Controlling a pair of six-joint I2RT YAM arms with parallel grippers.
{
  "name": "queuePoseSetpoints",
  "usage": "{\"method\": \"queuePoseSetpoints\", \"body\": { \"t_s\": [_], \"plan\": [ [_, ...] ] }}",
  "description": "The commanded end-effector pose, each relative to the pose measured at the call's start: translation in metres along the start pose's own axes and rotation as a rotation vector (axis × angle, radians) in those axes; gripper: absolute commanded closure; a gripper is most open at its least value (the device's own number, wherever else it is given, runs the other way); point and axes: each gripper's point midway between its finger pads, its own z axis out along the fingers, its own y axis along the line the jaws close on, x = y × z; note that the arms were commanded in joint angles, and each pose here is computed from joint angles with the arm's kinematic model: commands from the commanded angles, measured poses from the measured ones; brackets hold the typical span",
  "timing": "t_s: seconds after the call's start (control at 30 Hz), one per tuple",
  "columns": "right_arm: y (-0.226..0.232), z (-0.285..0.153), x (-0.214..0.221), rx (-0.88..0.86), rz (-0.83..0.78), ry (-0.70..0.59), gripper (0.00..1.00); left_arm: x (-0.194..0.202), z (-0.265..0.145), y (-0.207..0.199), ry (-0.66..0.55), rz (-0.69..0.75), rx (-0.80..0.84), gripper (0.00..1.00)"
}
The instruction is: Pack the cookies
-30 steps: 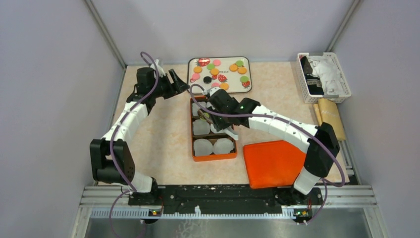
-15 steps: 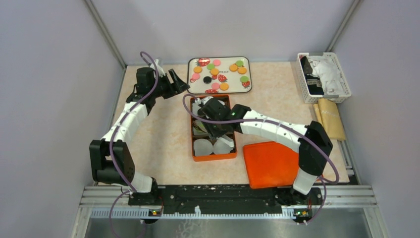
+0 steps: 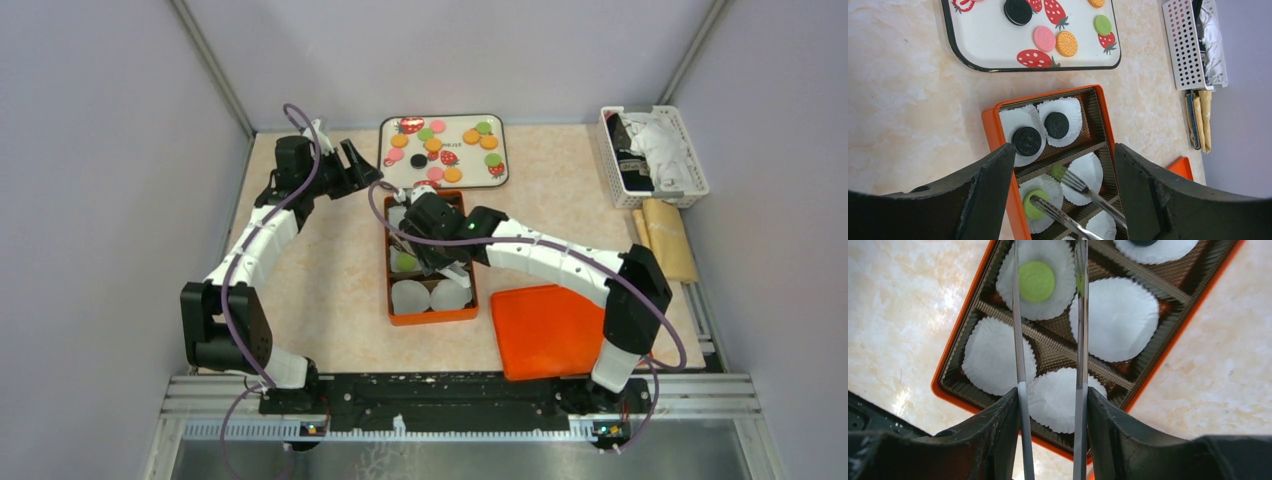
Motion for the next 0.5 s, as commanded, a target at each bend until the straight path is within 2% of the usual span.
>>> {"method": "queuePoseSetpoints", "body": {
  "t_s": [0.0, 0.2, 0.47],
  "plan": [
    [-0.016, -0.058, -0.066, 0.078, 0.031, -0.235, 0.53, -0.013, -0.012, -0.013, -0.045, 0.033, 0.031, 0.21],
    [-0.049, -0.082, -0.087, 0.206, 0.051, -0.314, 0.54, -0.013, -0.011, -0.013, -0.045, 0.031, 0.034, 0.21],
    [-0.130, -0.049, -0.099, 0.320, 0.190, -0.286, 0.55, -0.010, -0.006, -0.012, -0.033, 0.016, 0.042, 0.21]
  ]
}}
